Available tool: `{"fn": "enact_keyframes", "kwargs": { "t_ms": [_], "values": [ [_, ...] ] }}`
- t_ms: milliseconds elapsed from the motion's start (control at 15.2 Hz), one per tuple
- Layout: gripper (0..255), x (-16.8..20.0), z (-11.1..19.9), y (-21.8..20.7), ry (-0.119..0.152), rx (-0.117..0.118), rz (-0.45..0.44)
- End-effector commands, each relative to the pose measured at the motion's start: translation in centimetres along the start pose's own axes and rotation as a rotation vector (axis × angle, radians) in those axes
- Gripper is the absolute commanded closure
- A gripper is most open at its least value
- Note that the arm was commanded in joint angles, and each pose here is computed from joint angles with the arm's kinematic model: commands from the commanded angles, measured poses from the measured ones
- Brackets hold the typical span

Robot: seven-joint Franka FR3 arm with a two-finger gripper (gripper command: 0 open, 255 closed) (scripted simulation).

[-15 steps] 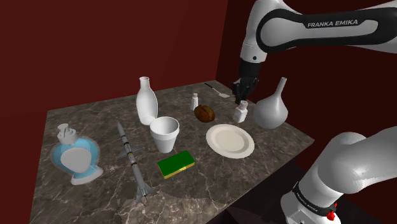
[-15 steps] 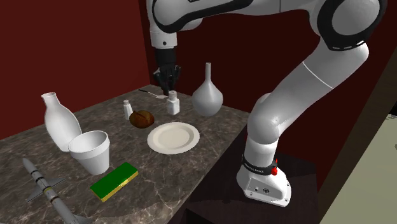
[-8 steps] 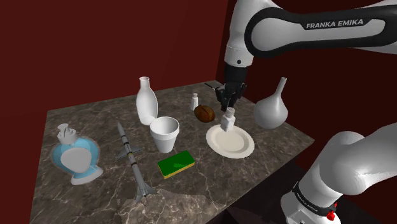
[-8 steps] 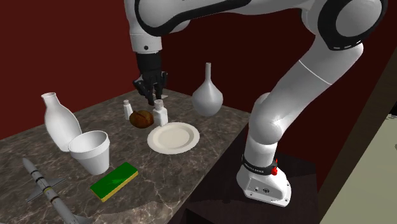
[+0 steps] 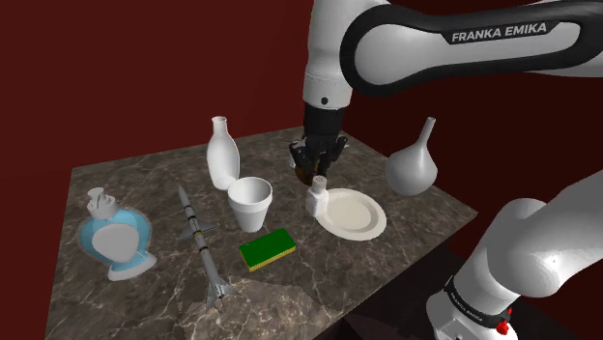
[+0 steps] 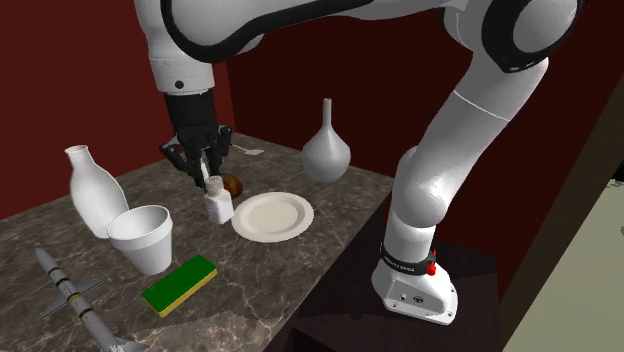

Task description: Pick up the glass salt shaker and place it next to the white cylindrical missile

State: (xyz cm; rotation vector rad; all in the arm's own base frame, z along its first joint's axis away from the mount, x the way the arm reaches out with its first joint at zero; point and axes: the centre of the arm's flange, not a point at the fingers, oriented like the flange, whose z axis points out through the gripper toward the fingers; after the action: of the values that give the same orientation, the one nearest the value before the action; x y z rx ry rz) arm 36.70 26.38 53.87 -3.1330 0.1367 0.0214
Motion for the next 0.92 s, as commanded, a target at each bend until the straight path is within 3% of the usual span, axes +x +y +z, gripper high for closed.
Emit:
{"fn": "enact_keyframes", "kwargs": {
  "t_ms": [0, 858],
  "values": [
    [255, -0.3, 0.0, -2.7, -0.001, 0.001, 0.002],
    [255, -2.2, 0.1, -19.7, -0.001, 0.001, 0.002]
  ]
}}
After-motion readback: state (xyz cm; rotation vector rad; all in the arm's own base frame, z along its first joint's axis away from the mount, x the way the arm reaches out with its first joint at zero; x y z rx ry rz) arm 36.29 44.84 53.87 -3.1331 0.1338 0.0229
